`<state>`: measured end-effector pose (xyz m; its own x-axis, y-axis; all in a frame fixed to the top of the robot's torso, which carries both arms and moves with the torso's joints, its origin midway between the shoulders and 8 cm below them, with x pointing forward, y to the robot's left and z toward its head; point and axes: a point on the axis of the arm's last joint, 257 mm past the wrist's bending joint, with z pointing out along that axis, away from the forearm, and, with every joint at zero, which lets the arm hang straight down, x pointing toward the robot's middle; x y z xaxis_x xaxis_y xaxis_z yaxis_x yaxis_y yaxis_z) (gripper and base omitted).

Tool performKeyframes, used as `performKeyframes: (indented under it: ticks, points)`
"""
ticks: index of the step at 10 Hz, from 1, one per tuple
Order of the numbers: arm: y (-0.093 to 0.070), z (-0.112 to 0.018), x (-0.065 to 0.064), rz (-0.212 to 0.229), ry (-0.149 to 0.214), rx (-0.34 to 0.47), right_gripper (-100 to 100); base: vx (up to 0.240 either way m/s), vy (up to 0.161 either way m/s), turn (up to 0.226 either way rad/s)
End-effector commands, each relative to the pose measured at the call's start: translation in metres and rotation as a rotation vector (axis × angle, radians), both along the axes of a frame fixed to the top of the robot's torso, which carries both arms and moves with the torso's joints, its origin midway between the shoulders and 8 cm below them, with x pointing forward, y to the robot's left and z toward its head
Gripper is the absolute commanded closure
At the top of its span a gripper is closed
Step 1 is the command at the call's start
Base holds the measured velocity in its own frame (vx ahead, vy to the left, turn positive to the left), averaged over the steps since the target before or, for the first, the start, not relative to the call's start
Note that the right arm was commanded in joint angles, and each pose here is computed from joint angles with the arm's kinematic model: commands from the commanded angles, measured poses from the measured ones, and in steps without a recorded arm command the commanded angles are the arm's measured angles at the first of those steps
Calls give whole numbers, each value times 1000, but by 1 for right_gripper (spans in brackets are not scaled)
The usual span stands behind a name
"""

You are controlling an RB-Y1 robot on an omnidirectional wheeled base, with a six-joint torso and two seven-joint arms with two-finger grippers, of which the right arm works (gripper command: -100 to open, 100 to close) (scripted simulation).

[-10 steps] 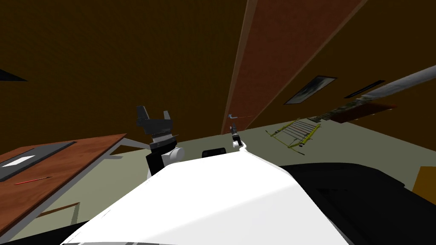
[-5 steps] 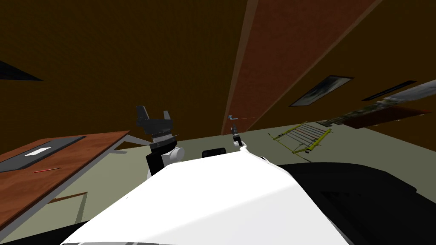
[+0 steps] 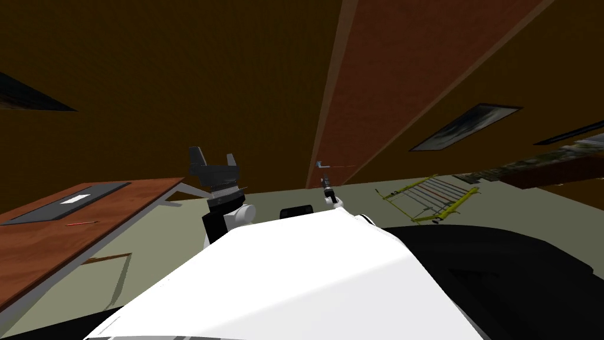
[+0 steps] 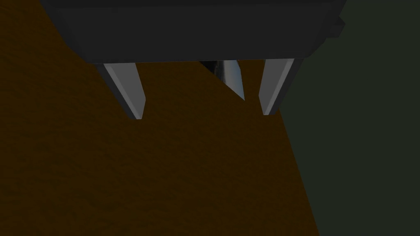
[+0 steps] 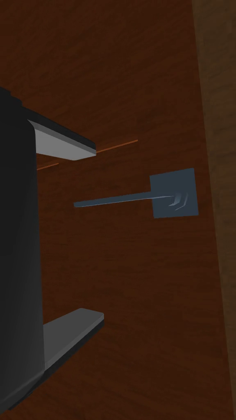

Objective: Pull the door open

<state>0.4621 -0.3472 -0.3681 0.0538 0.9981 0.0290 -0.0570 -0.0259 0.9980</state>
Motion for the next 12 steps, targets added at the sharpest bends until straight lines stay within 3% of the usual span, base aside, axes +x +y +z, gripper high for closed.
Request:
performKeyframes:
  ticks: [1, 4, 6, 12]
  points:
    - [-5, -6, -1, -8, 13, -6, -100, 16, -96, 86]
    - [-20, -21, -6, -29, 49, -21, -100, 32, -118, 131]
    - [-22, -23, -6, -31, 52, -22, -100, 15, -88, 50]
    - [-72, -25, -32, -101, 55, -17, -100, 186, 2, 116]
